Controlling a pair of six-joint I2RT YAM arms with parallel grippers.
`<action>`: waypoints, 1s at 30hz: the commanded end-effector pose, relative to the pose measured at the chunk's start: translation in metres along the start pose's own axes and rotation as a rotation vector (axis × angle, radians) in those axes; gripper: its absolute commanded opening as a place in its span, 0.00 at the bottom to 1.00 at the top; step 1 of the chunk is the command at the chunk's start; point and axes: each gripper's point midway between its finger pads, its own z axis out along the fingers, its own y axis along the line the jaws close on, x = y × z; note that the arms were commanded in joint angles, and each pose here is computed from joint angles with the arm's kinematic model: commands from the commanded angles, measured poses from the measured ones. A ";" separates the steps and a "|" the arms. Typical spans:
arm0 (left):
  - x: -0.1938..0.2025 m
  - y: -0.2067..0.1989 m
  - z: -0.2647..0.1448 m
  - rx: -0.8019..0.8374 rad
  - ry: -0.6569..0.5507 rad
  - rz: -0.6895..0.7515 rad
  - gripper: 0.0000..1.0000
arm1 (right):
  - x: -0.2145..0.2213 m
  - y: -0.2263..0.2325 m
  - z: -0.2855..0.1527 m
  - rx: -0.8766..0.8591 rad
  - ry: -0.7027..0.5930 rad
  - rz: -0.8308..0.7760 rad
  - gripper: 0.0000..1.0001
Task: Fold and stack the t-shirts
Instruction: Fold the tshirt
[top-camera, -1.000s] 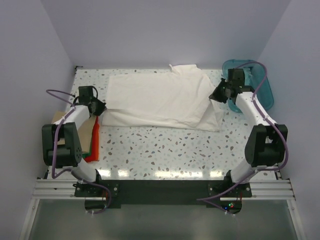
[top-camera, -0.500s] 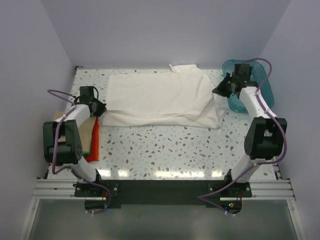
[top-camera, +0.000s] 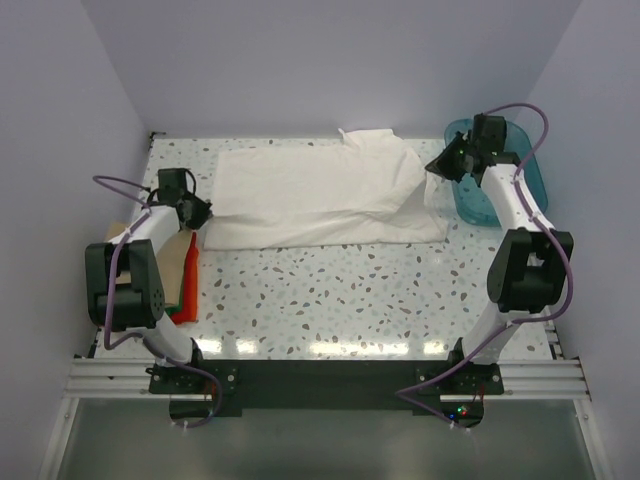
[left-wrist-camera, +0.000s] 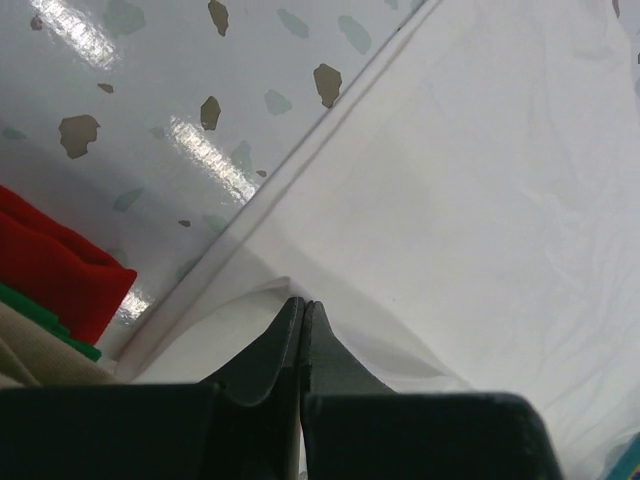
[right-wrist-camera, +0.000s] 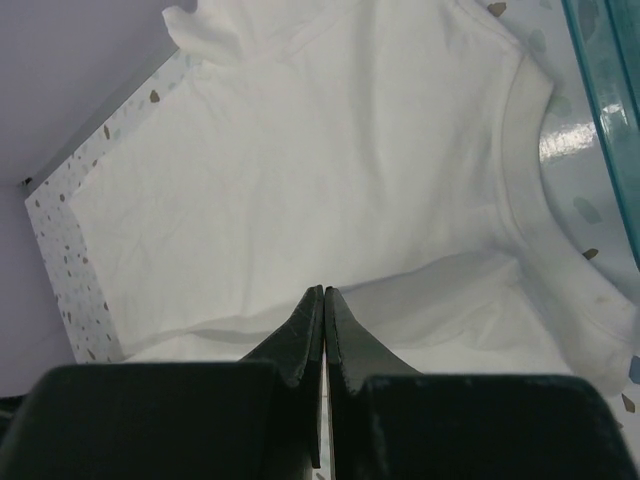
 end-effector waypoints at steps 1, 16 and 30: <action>-0.021 -0.021 -0.004 0.047 -0.049 -0.007 0.00 | -0.019 0.010 -0.006 -0.043 -0.034 -0.002 0.00; -0.033 -0.030 0.014 0.054 -0.041 0.009 0.00 | -0.019 -0.006 0.006 -0.025 -0.018 0.023 0.00; -0.042 -0.035 0.036 0.057 -0.050 0.051 0.03 | -0.015 -0.013 0.056 -0.052 0.056 0.041 0.01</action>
